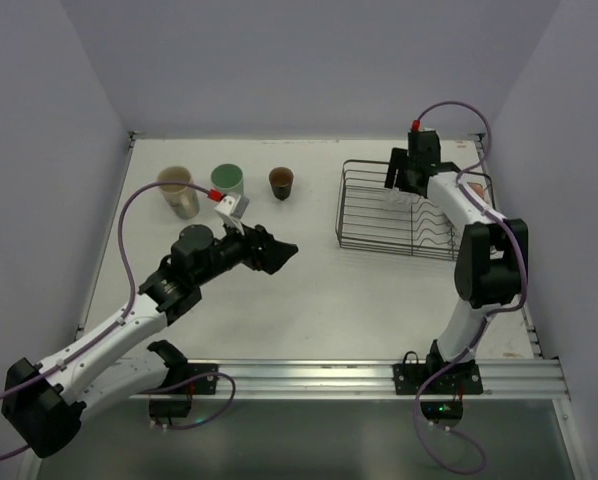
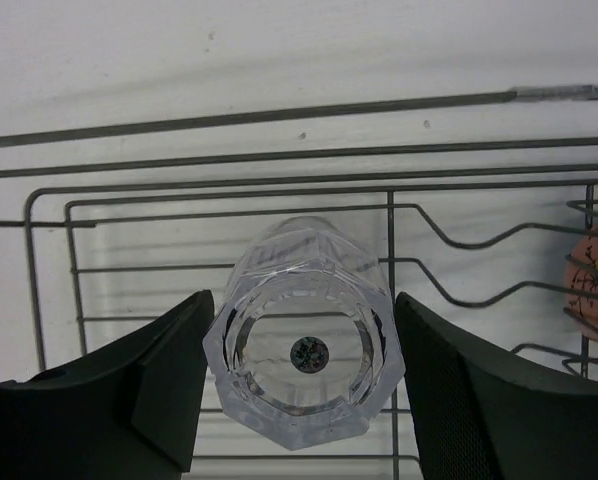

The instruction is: Unload the cups from the dish rack

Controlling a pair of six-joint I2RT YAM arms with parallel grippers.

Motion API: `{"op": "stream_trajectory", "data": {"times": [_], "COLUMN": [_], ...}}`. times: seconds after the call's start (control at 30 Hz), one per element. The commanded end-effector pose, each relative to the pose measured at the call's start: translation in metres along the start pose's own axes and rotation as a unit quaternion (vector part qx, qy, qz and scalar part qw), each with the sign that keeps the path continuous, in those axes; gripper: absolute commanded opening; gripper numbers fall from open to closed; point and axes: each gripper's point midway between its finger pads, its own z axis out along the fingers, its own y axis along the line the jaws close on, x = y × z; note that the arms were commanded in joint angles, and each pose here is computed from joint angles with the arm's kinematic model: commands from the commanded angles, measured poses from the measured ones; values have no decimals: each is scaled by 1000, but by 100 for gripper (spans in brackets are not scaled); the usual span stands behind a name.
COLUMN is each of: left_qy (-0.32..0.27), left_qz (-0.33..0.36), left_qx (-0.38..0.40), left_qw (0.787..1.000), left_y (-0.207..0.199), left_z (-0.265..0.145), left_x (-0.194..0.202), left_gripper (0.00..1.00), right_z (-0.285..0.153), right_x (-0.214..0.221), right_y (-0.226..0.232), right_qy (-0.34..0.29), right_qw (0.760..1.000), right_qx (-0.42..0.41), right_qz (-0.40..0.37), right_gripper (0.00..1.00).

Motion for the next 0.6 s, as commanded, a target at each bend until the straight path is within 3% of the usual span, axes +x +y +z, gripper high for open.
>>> {"op": "stream_trajectory", "data": {"times": [0.0,0.07,0.2,0.33,0.57], "left_qy": [-37,-36,-55,-42,-45], "left_qz": [-17,-29,-68,-117,-150], "left_qx": [74,97,144,189,222], "left_qw": [996,994,986,974,962], "left_y": [-32,-41,-56,-67,-78], "left_z": [7,13,23,41,62], "left_x": [-26,-29,-38,-34,-47], "left_gripper": [91,89,85,82,81], "right_z": [-75,-116,-157,-204,-255], "right_x": [-55,-70,-49,-22,10], "right_y": [15,21,38,79,108], "right_qy": [-107,-154,-177,-162,-128], "right_qw": [991,979,956,906,825], "right_qx": [-72,-111,-202,-362,-520], "right_qz": [46,71,117,147,180], "right_gripper": [34,32,30,30,31]}}
